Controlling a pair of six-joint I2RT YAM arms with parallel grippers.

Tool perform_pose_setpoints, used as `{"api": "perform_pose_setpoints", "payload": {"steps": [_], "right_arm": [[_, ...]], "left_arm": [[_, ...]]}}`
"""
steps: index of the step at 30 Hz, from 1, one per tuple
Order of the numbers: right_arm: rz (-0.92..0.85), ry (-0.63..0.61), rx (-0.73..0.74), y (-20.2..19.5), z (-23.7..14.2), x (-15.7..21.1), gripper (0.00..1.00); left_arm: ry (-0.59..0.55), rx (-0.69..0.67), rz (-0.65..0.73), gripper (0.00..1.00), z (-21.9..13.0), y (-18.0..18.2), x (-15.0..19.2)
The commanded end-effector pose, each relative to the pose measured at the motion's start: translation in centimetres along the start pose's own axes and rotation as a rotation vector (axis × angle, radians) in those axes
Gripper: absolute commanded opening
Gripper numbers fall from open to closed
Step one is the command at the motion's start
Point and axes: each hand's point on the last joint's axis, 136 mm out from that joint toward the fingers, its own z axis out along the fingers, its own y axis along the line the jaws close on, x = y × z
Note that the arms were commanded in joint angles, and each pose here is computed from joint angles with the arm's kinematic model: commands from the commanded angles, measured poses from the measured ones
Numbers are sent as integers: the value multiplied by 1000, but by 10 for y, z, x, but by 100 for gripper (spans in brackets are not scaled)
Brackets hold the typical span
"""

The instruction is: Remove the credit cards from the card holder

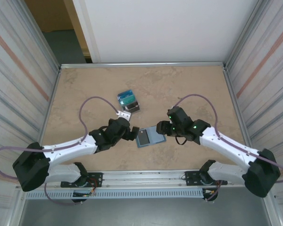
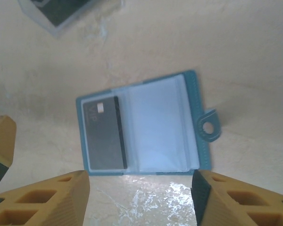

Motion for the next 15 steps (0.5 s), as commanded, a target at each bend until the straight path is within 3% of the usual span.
{"api": "perform_pose_setpoints", "payload": {"steps": [1, 5, 15], "right_arm": [[-18, 37, -85, 25, 10, 0, 54], [-16, 102, -118, 32, 33, 9, 47], [-13, 221, -110, 36, 70, 23, 44]], "left_arm": [[69, -7, -25, 99, 3, 0, 20], [148, -38, 4, 97, 9, 2, 38], [232, -95, 70, 95, 35, -4, 51]]}}
